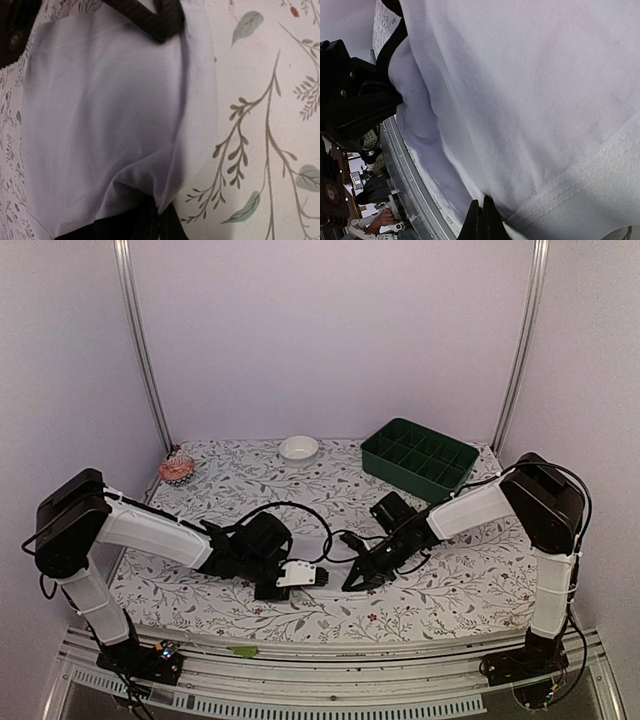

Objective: Roll the underwear
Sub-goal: Move the underwear to the center of the board.

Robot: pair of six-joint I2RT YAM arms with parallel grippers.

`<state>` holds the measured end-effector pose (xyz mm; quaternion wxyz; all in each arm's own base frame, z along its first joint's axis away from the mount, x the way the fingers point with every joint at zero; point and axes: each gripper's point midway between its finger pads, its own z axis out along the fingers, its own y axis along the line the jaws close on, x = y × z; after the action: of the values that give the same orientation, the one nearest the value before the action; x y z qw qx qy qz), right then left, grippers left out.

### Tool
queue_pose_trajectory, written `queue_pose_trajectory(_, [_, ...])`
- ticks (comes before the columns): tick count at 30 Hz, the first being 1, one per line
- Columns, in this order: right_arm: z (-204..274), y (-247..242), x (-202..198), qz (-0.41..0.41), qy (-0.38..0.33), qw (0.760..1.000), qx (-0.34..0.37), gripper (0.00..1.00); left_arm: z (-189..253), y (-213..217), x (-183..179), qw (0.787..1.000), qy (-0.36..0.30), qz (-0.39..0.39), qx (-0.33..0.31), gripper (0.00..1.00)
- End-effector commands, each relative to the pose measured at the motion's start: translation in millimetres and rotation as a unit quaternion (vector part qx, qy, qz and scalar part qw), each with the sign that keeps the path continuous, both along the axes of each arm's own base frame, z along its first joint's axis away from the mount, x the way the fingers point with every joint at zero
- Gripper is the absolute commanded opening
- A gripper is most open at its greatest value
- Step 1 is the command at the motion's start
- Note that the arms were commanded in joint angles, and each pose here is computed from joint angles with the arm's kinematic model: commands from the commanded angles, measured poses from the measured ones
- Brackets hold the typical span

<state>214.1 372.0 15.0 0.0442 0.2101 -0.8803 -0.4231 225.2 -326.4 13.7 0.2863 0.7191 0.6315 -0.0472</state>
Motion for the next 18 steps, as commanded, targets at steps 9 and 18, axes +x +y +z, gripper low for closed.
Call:
queue_pose_trajectory(9, [30.7, 10.2, -16.6, 0.025, 0.017, 0.999, 0.04, 0.0, -0.2, 50.2, -60.2, 0.995, 0.096, -0.01, 0.033, 0.0])
queue_pose_trajectory(18, [66.6, -0.3, 7.4, 0.005, -0.064, 0.996, 0.06, 0.22, 19.2, 35.8, -41.5, 0.995, 0.088, 0.046, -0.01, 0.3])
